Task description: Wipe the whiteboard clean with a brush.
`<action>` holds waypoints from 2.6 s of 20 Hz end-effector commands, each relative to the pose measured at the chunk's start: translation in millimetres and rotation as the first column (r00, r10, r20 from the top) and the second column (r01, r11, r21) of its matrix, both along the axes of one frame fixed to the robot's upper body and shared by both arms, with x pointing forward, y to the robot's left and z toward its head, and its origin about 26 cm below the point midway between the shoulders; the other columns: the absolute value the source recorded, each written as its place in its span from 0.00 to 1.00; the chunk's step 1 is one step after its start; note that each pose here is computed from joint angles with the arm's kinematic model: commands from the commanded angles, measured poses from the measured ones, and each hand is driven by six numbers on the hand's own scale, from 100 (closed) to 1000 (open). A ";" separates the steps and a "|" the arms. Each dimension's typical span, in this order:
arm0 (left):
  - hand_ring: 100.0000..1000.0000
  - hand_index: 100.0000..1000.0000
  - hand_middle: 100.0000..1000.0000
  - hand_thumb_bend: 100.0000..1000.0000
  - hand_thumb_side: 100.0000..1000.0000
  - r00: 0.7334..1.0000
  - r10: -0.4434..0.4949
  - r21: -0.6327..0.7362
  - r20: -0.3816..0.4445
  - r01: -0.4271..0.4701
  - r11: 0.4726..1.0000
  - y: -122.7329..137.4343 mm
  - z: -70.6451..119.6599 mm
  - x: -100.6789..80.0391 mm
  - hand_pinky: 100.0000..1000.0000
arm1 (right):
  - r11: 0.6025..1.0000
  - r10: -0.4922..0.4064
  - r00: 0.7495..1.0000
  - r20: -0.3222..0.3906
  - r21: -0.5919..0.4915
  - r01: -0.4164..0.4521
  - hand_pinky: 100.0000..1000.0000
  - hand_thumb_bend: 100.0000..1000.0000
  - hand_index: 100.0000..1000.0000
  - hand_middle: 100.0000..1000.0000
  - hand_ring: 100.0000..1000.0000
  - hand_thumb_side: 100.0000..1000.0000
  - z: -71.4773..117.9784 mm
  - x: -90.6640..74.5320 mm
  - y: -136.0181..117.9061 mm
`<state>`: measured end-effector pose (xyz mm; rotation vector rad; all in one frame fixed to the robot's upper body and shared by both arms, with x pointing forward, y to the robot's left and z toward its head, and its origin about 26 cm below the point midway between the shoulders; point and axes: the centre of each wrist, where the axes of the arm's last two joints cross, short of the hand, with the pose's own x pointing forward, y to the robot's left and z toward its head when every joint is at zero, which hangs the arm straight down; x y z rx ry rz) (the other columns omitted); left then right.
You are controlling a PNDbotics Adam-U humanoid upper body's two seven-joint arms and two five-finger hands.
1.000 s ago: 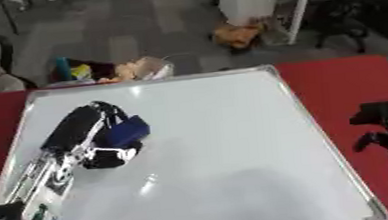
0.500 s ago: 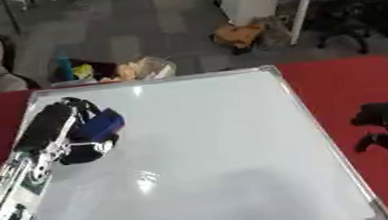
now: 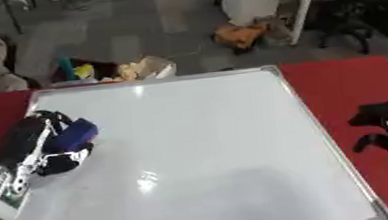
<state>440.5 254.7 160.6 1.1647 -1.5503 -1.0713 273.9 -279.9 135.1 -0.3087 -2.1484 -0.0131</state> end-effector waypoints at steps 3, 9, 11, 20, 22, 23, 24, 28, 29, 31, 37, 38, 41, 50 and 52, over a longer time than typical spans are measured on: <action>0.52 0.68 0.47 0.44 0.28 0.999 0.045 0.035 -0.001 -0.045 0.998 12.8 -1.4 1.8 0.35 | 1.000 -0.008 0.999 0.032 -0.015 0.008 0.28 0.00 0.64 0.51 0.61 0.77 8.1 -1.7 -2.0; 0.54 0.69 0.49 0.47 0.31 0.997 0.050 0.063 -0.050 -0.047 0.997 13.8 -20.1 2.2 0.39 | 1.000 -0.009 0.999 0.030 -0.014 0.010 0.28 0.00 0.64 0.51 0.61 0.77 7.6 -1.9 -1.9; 0.54 0.68 0.49 0.46 0.32 0.997 0.051 0.067 -0.057 -0.047 0.997 14.1 -23.2 2.1 0.39 | 1.000 -0.010 0.999 0.031 -0.015 0.011 0.28 0.00 0.64 0.51 0.61 0.77 7.6 -1.9 -2.0; 0.59 0.68 0.54 0.51 0.34 0.997 0.068 0.085 -0.025 -0.066 0.994 15.0 -18.3 1.7 0.46 | 1.000 -0.012 0.999 0.031 -0.015 0.013 0.28 0.00 0.64 0.51 0.61 0.77 7.5 -2.0 -2.3; 0.61 0.68 0.55 0.55 0.35 0.997 0.071 0.084 -0.010 -0.070 0.994 15.2 -14.6 1.6 0.47 | 1.000 -0.013 0.999 0.031 -0.015 0.014 0.28 0.00 0.64 0.51 0.61 0.77 7.6 -1.9 -2.4; 0.61 0.68 0.56 0.56 0.36 0.998 0.069 0.080 -0.001 -0.069 0.994 14.8 -12.1 1.2 0.47 | 1.000 -0.014 0.999 0.032 -0.016 0.014 0.28 0.00 0.64 0.51 0.61 0.77 7.7 -1.9 -2.5; 0.61 0.68 0.56 0.56 0.36 0.998 0.067 0.076 0.007 -0.067 0.995 14.4 -9.9 0.7 0.47 | 1.000 -0.014 0.999 0.032 -0.016 0.015 0.28 0.00 0.64 0.51 0.61 0.77 7.8 -1.9 -2.6; 0.63 0.68 0.57 0.64 0.37 0.998 0.038 0.061 0.057 -0.041 0.997 8.0 5.7 -2.7 0.49 | 1.000 -0.016 0.999 0.032 -0.017 0.017 0.28 0.00 0.64 0.51 0.61 0.77 8.0 -1.9 -3.1; 0.63 0.68 0.57 0.65 0.37 0.997 0.029 0.059 0.069 -0.033 0.998 6.0 9.3 -3.7 0.49 | 1.000 -0.016 0.999 0.032 -0.017 0.017 0.28 0.00 0.64 0.51 0.61 0.77 8.0 -1.9 -3.1; 0.63 0.67 0.57 0.66 0.37 0.996 0.014 0.056 0.083 -0.019 0.998 2.7 14.3 -5.5 0.49 | 1.000 -0.016 0.999 0.032 -0.017 0.017 0.28 0.00 0.64 0.51 0.61 0.77 8.0 -1.9 -3.1; 0.62 0.64 0.56 0.63 0.37 0.998 -0.036 0.059 0.049 0.033 0.998 -6.5 10.6 -7.3 0.48 | 1.000 -0.016 0.999 0.033 -0.018 0.017 0.28 0.00 0.64 0.51 0.61 0.77 8.1 -1.9 -3.2; 0.62 0.64 0.55 0.61 0.37 0.998 -0.042 0.064 0.041 0.040 0.997 -7.9 8.7 -7.3 0.48 | 1.000 -0.016 0.999 0.032 -0.018 0.016 0.28 0.00 0.64 0.51 0.61 0.77 8.1 -1.9 -3.1; 0.61 0.63 0.54 0.58 0.37 0.998 -0.061 0.088 0.021 0.059 0.994 -11.2 2.7 -7.4 0.48 | 1.000 -0.015 0.999 0.032 -0.018 0.016 0.28 0.00 0.64 0.51 0.61 0.77 8.1 -1.9 -3.1; 0.56 0.54 0.50 0.55 0.37 0.998 -0.059 0.157 -0.037 0.064 0.985 -11.3 -20.5 -5.6 0.44 | 1.000 -0.014 0.999 0.032 -0.019 0.015 0.28 0.00 0.64 0.51 0.61 0.77 8.0 -1.9 -2.9; 0.55 0.54 0.50 0.55 0.38 0.998 -0.051 0.166 -0.037 0.057 0.985 -10.4 -22.0 -5.2 0.43 | 1.000 -0.015 0.999 0.031 -0.019 0.015 0.28 0.00 0.64 0.51 0.61 0.77 7.7 -2.0 -3.0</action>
